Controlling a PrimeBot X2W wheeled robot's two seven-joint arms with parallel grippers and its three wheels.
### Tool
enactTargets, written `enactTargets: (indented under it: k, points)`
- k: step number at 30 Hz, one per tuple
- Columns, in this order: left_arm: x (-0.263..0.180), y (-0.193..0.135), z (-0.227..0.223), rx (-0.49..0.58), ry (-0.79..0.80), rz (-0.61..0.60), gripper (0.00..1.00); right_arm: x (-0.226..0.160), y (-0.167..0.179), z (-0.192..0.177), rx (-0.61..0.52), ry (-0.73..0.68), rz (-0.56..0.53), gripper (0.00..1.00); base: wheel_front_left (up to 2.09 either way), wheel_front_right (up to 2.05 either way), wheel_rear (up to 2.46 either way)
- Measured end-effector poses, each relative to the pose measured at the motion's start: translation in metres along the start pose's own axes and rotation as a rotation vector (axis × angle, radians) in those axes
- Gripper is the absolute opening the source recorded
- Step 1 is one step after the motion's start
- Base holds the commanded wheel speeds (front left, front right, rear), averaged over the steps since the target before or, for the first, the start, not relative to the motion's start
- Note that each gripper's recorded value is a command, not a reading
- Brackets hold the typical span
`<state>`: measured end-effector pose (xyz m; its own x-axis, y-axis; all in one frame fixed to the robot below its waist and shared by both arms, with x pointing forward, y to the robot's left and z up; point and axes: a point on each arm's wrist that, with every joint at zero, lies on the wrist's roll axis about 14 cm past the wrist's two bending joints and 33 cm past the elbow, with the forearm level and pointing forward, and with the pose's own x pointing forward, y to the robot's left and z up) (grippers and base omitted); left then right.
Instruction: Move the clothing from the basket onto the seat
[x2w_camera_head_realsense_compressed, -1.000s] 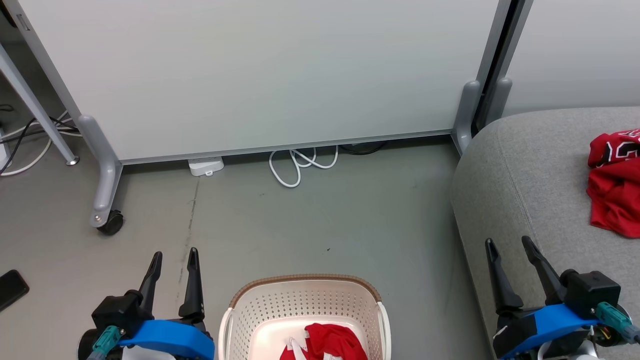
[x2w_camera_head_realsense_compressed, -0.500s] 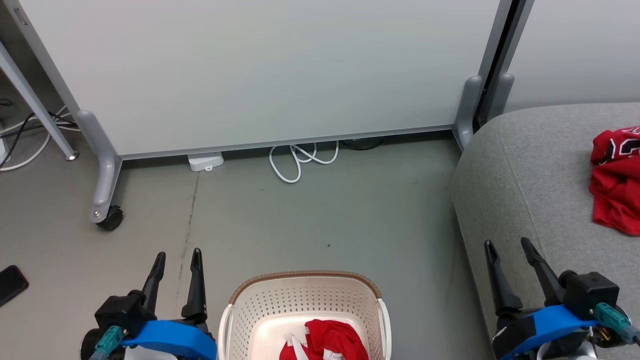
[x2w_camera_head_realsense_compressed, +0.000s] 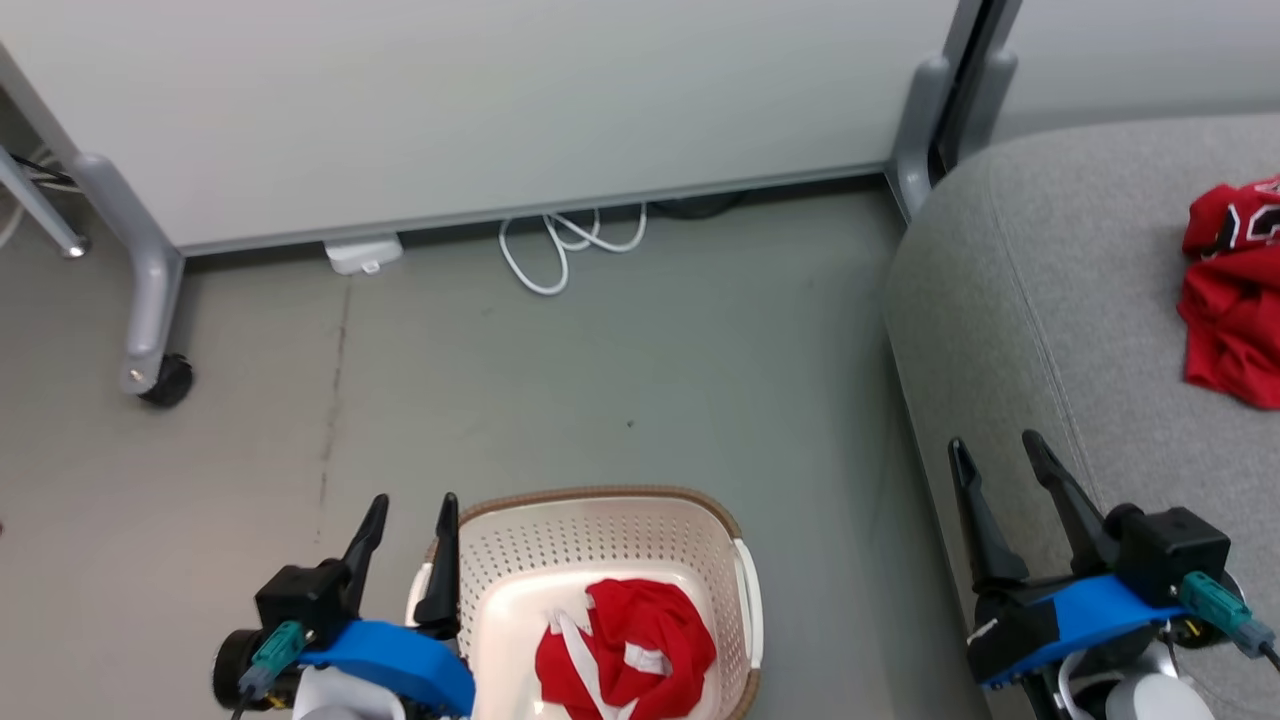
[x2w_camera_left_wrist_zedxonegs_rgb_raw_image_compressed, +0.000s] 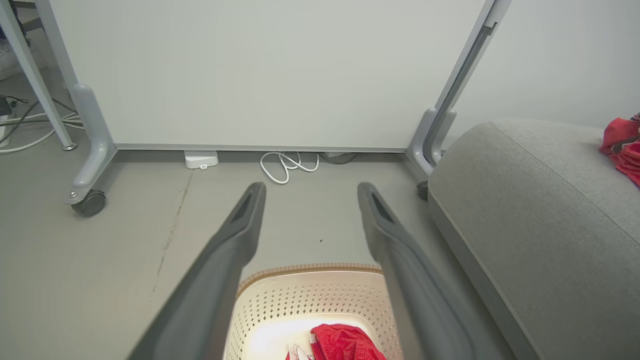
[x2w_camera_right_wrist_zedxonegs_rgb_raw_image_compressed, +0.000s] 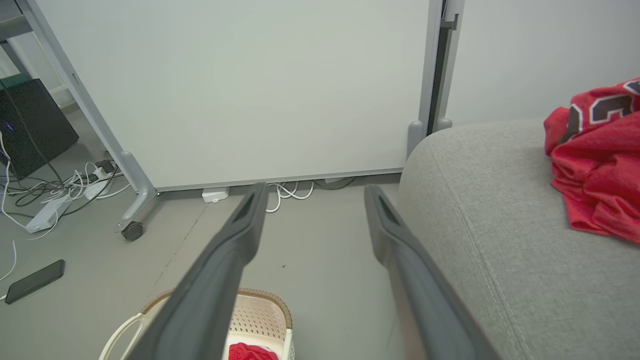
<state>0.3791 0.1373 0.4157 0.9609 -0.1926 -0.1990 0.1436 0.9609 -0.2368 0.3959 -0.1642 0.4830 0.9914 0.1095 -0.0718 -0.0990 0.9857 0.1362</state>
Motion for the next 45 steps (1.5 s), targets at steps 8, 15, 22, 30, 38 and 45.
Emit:
enactTargets:
  k: [8, 15, 22, 30, 38, 45]
  points:
    - [0.035, -0.038, -0.060, 0.002, 0.203, -0.140, 1.00, 0.020, -0.011, -0.013, -0.001, 0.031, -0.022, 1.00, 0.00, 0.00, 0.00]
    - [0.060, -0.062, -0.121, -0.031, 0.402, -0.224, 1.00, 0.038, -0.025, -0.032, -0.003, 0.065, -0.049, 1.00, 0.00, 0.00, 0.00]
    - [0.068, -0.066, -0.190, -0.002, 0.633, -0.277, 1.00, 0.049, -0.041, -0.056, 0.001, 0.106, -0.084, 1.00, 0.00, 0.00, 0.00]
    - [0.063, -0.063, -0.256, 0.035, 0.855, -0.326, 1.00, 0.056, -0.059, -0.086, 0.005, 0.157, -0.123, 1.00, 0.00, 0.00, 0.00]
    - [0.058, -0.050, -0.304, 0.087, 1.000, -0.368, 1.00, 0.059, -0.070, -0.118, 0.009, 0.206, -0.148, 1.00, 0.00, 0.00, 0.00]
    - [0.054, -0.046, -0.331, 0.098, 1.074, -0.392, 1.00, 0.062, -0.074, -0.136, 0.007, 0.235, -0.151, 1.00, 0.00, 0.00, 0.00]
